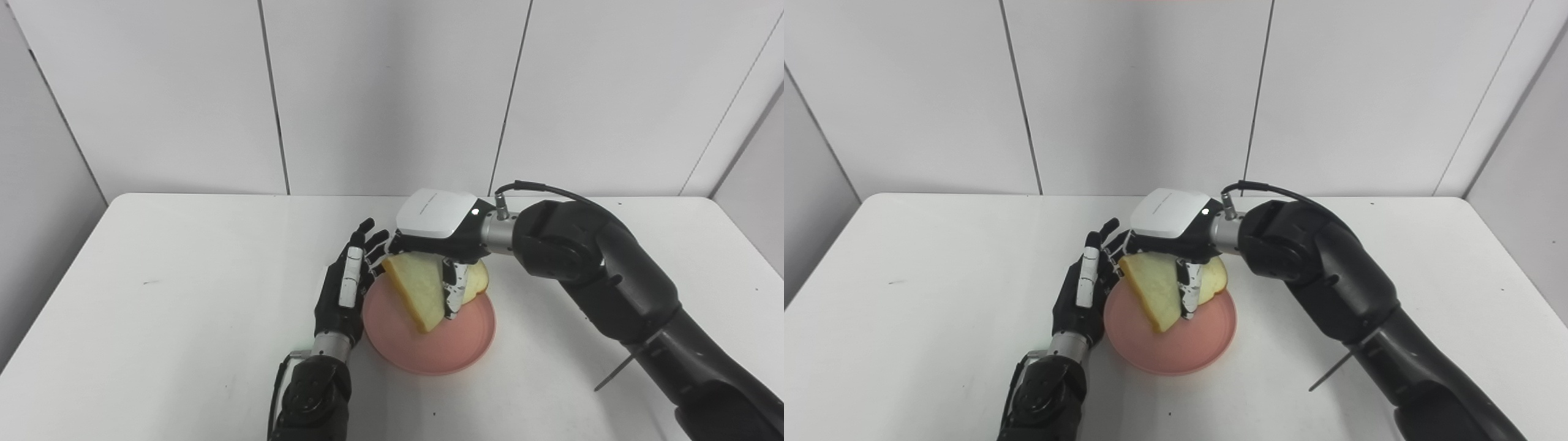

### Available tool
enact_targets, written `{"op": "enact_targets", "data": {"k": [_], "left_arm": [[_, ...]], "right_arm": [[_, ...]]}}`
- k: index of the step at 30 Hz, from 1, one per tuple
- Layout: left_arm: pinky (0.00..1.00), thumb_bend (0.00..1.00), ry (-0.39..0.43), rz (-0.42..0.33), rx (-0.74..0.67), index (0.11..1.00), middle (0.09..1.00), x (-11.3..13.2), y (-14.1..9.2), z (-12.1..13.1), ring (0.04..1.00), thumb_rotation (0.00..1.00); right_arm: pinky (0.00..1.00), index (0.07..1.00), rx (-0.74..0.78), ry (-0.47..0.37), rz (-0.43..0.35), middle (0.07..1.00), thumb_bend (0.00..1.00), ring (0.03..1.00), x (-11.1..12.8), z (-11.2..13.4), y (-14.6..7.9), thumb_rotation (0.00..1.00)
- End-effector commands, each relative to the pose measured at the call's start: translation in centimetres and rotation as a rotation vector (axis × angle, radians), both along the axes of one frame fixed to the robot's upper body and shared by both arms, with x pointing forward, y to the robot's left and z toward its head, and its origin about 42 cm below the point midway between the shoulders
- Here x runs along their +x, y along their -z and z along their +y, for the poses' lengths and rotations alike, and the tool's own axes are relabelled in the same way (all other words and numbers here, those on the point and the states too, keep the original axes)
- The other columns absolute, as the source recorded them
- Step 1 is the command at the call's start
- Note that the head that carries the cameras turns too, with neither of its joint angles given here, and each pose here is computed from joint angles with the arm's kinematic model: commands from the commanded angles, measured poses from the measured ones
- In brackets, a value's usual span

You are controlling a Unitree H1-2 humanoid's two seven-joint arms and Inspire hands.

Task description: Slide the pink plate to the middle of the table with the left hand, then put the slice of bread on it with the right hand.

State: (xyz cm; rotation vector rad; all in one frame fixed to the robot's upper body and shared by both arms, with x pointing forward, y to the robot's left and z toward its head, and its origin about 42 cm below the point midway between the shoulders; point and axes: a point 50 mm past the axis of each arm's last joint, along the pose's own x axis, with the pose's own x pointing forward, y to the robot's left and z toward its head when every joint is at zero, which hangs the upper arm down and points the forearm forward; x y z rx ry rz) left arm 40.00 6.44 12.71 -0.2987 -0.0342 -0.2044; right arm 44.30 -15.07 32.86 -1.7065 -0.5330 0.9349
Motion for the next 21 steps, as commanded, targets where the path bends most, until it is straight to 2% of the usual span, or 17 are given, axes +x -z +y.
{"op": "enact_targets", "data": {"k": [1, 10, 21], "left_arm": [[0.74, 0.83, -0.002, 0.075, -0.012, 0.872, 0.838, -0.8, 1.3, -0.9, 0.838, 0.89], [0.73, 0.82, -0.005, 0.085, -0.002, 0.867, 0.84, -0.7, 1.6, -0.8, 0.833, 0.89], [0.73, 0.81, -0.003, 0.081, -0.001, 0.864, 0.838, -0.9, 1.6, -0.7, 0.834, 0.89]], "right_arm": [[0.27, 0.524, 0.049, 0.0, -0.048, 0.425, 0.52, 0.345, 0.4, 0.3, -2.4, 0.0], [0.36, 0.498, 0.074, 0.002, -0.031, 0.477, 0.53, 0.442, 0.6, 0.1, -1.8, 0.0], [0.41, 0.491, 0.015, 0.008, -0.066, 0.485, 0.53, 0.478, 0.1, 0.2, -0.7, 0.0]]}}
